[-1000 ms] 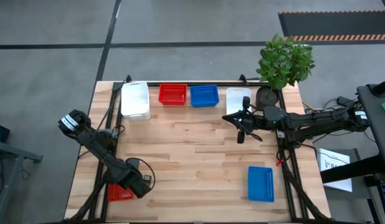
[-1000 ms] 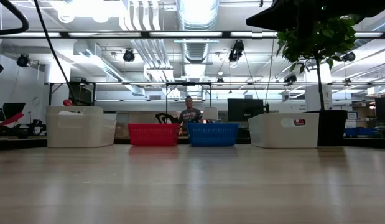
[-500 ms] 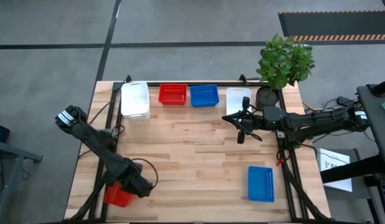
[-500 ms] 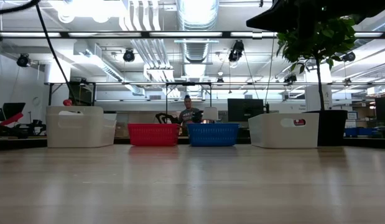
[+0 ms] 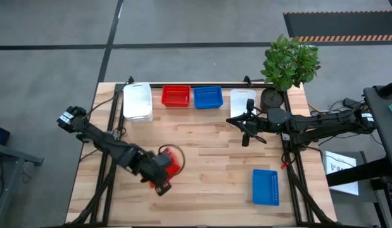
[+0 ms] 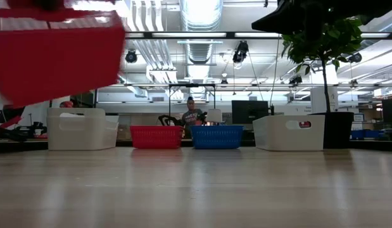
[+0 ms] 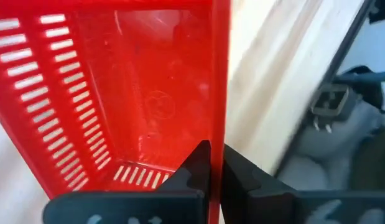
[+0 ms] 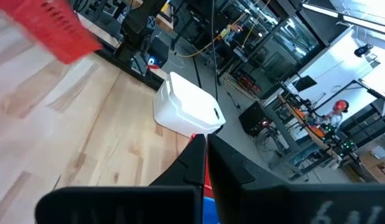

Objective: Stack baskets by color
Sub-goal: Stack the bottom red bin on the red bins

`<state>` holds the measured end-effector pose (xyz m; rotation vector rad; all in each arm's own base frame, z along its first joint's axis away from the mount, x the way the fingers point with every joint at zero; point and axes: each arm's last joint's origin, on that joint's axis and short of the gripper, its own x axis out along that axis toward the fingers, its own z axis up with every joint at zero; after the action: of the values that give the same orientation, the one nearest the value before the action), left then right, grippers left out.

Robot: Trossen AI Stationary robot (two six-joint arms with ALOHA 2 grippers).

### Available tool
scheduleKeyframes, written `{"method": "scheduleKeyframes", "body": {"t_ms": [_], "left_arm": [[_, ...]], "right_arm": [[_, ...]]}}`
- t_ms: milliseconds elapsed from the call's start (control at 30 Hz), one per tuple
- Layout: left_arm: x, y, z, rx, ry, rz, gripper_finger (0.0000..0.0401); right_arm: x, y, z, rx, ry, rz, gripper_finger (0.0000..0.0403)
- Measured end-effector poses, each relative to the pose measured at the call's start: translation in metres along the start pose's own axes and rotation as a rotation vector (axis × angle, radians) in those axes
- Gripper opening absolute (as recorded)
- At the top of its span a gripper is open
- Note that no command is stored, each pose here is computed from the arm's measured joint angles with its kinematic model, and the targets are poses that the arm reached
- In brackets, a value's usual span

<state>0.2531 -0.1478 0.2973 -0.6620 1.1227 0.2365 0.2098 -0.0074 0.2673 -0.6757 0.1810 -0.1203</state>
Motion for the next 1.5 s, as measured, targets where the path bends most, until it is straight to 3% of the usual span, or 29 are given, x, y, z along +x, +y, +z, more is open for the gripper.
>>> {"method": "scheduleKeyframes", "body": {"t_ms": [167,300,600,767,900,1067,1200,1333,1500], "left_arm": [[-0.010,0.006,0.030,0.245,-0.145,0.056,0.0000],[-0.010,0.017,0.049,0.363,-0.164,0.101,0.0000],[-0.013,0.045,0.087,0.626,-0.184,0.202,0.0000],[-0.023,0.069,0.117,0.857,-0.185,0.295,0.0000],[-0.030,0.105,0.145,0.993,-0.154,0.404,0.0000],[-0.030,0.164,0.179,0.985,-0.054,0.540,0.0000],[-0.017,0.202,0.198,0.964,0.036,0.588,0.0000],[0.002,0.224,0.210,0.924,0.120,0.640,0.0000],[0.018,0.236,0.215,0.953,0.204,0.661,0.0000]], "right_arm": [[-0.005,0.001,-0.001,-0.002,-0.010,0.063,0.0009],[-0.012,-0.003,0.002,0.040,-0.095,0.131,0.0009],[-0.019,-0.005,-0.011,0.079,-0.092,0.108,0.0009],[-0.022,-0.009,-0.014,0.111,-0.089,0.078,0.0009],[-0.025,-0.010,-0.013,0.115,-0.100,0.070,0.0009],[-0.026,-0.010,-0.013,0.115,-0.101,0.069,0.0009],[-0.026,-0.010,-0.013,0.112,-0.098,0.067,0.0009],[-0.026,-0.010,-0.014,0.108,-0.091,0.072,0.0009],[-0.026,-0.009,-0.014,0.106,-0.086,0.075,0.0009]]}}
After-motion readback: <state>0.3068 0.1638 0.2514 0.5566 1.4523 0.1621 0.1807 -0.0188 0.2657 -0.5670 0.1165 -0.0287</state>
